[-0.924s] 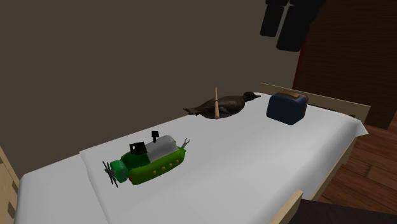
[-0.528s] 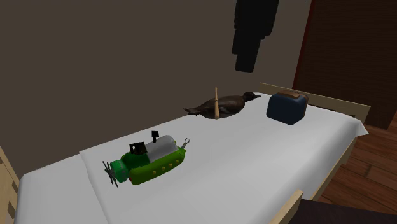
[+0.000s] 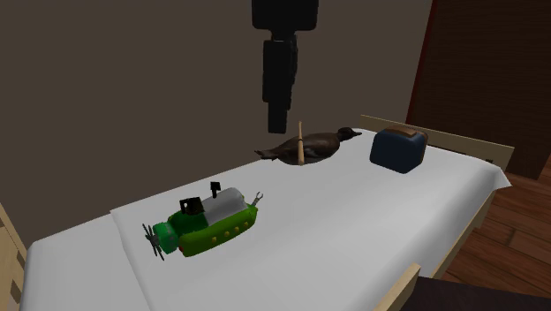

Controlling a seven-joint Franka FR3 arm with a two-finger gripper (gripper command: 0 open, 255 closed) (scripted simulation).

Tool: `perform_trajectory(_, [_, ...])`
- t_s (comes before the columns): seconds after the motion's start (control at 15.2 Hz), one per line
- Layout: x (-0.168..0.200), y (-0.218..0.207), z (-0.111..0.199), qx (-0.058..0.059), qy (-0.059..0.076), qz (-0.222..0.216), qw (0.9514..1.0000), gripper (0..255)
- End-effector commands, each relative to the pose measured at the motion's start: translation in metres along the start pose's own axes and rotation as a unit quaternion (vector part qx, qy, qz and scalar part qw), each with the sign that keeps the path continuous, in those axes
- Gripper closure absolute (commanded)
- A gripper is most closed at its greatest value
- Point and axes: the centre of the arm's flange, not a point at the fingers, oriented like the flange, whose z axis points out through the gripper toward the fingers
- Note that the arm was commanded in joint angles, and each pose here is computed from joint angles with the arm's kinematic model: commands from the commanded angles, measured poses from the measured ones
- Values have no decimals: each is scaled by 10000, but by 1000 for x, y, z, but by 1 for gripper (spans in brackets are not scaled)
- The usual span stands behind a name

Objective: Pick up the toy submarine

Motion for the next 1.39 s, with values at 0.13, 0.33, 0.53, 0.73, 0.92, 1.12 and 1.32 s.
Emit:
perform_trajectory(0.13, [36, 30, 34, 77, -140, -1, 9999, 0])
perform_trajectory(0.33, [62, 51, 61, 139, -245, -1, 9996, 0])
perform_trajectory(0.53, [87, 72, 88, 200, -350, -1, 9992, 0])
perform_trajectory(0.73, [111, 93, 116, 262, -455, -1, 9986, 0])
perform_trajectory(0.92, [135, 113, 145, 323, -560, -1, 9979, 0])
perform_trajectory(1.12, [158, 133, 174, 385, -664, -1, 9970, 0])
perform_trajectory(1.32, [176, 148, 199, 434, -748, -1, 9963, 0])
